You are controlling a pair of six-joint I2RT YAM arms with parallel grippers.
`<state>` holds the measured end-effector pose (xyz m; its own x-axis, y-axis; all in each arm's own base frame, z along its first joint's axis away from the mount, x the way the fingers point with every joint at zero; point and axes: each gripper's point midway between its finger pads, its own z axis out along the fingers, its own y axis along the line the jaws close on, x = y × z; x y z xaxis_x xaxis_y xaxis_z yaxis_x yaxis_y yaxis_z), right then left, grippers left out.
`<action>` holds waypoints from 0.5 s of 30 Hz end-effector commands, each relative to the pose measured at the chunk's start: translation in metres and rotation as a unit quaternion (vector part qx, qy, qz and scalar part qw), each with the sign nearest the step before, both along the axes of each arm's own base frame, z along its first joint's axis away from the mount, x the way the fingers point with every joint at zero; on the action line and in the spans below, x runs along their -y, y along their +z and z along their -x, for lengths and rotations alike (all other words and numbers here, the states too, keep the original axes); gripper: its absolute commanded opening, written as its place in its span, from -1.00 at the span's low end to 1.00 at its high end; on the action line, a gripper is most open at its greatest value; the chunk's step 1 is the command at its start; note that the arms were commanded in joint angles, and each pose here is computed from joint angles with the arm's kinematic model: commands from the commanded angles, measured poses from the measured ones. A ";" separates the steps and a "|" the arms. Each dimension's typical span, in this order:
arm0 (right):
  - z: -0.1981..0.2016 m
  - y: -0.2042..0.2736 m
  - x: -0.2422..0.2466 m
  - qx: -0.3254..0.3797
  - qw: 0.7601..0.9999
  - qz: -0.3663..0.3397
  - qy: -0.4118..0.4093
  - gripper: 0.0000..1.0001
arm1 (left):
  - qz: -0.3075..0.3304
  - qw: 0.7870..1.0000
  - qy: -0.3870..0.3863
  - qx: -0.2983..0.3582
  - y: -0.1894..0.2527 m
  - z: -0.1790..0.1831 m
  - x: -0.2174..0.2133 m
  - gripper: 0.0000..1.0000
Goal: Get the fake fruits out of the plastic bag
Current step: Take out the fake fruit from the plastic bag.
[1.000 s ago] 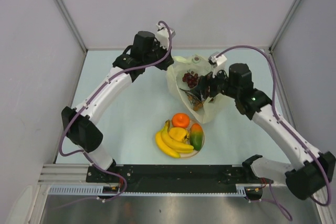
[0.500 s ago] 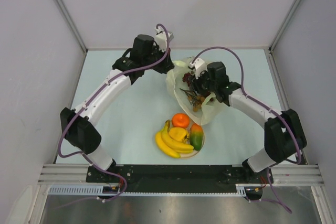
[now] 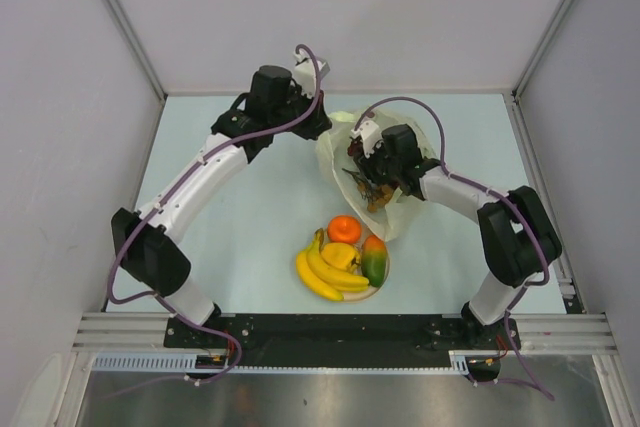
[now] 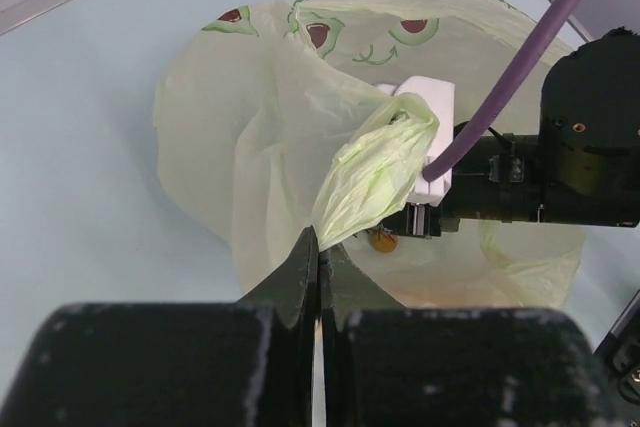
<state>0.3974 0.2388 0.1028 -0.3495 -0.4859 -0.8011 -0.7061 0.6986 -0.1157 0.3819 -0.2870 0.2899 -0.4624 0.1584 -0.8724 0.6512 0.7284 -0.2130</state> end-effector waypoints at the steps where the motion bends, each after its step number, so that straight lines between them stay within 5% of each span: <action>1: -0.014 -0.001 0.000 0.016 1.000 -0.005 -0.009 -0.07 | 0.025 0.999 -0.003 0.041 0.032 0.005 0.000 -0.99; 6: -0.022 -0.008 0.002 0.027 1.000 0.005 -0.013 -0.09 | 0.020 0.999 -0.001 0.046 0.033 0.006 -0.002 -1.00; 10: -0.024 -0.012 0.004 0.026 1.000 0.008 -0.015 -0.42 | 0.016 0.999 -0.001 0.043 0.028 0.006 -0.002 -0.99; 15: -0.021 -0.011 0.008 0.022 1.000 0.013 -0.015 -0.51 | 0.016 0.999 -0.001 0.042 0.027 0.006 -0.002 -0.99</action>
